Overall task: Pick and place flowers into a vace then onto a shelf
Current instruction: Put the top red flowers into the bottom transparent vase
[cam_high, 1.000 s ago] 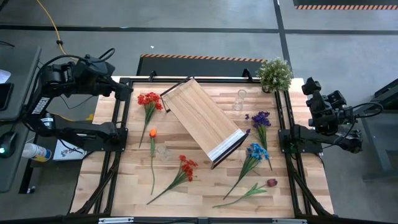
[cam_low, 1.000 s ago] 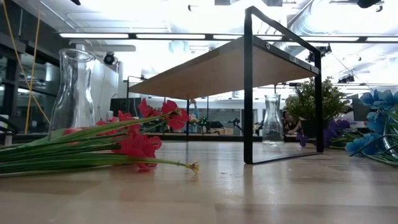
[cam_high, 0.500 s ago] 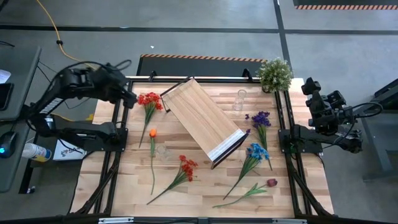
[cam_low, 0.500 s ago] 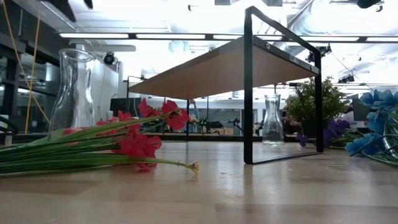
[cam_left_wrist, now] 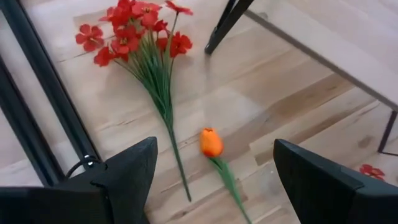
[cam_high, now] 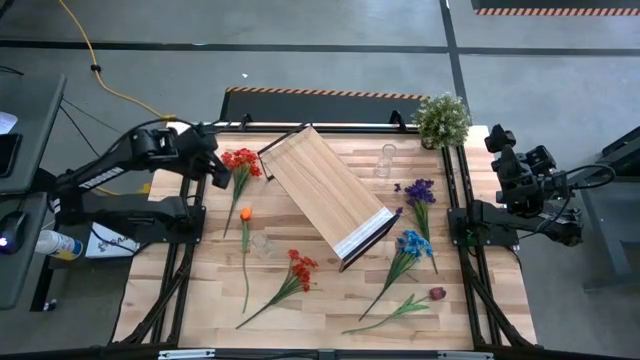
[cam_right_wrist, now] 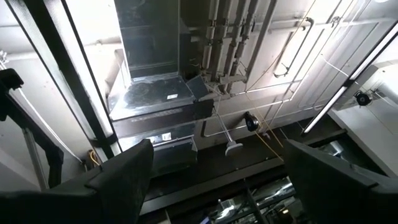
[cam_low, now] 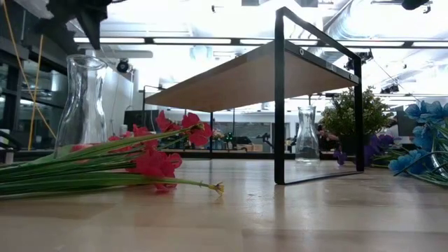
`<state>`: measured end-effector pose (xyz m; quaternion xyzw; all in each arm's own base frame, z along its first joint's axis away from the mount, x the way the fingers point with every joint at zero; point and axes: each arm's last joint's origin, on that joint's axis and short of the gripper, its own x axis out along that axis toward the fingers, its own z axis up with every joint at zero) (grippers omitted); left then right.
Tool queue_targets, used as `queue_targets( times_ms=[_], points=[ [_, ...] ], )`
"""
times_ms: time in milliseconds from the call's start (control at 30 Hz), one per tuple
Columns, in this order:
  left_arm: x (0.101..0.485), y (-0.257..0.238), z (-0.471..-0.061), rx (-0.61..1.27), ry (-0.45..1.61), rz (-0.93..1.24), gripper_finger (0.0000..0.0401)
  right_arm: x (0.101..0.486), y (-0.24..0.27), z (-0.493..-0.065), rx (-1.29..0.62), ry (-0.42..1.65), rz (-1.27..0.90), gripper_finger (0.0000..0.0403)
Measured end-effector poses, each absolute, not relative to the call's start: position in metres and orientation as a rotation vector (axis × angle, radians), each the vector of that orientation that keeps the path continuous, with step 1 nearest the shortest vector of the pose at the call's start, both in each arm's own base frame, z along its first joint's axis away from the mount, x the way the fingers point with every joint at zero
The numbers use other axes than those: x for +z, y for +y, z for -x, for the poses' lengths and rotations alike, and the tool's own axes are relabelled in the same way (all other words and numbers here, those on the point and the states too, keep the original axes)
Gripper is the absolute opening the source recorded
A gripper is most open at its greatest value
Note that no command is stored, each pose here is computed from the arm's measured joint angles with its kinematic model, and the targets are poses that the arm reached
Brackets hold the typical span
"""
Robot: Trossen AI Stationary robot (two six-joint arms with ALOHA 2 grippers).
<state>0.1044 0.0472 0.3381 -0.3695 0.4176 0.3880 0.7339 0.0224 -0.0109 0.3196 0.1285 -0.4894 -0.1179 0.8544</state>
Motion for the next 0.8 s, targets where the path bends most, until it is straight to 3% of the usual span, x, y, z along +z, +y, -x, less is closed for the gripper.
queue_targets(
  times_ms=[800],
  points=[
    [0.235,0.052,-0.117,0.873,0.961,0.848,0.0353,0.318,-0.011,-0.025,-0.254,-0.998,-0.272,0.0344]
  ],
)
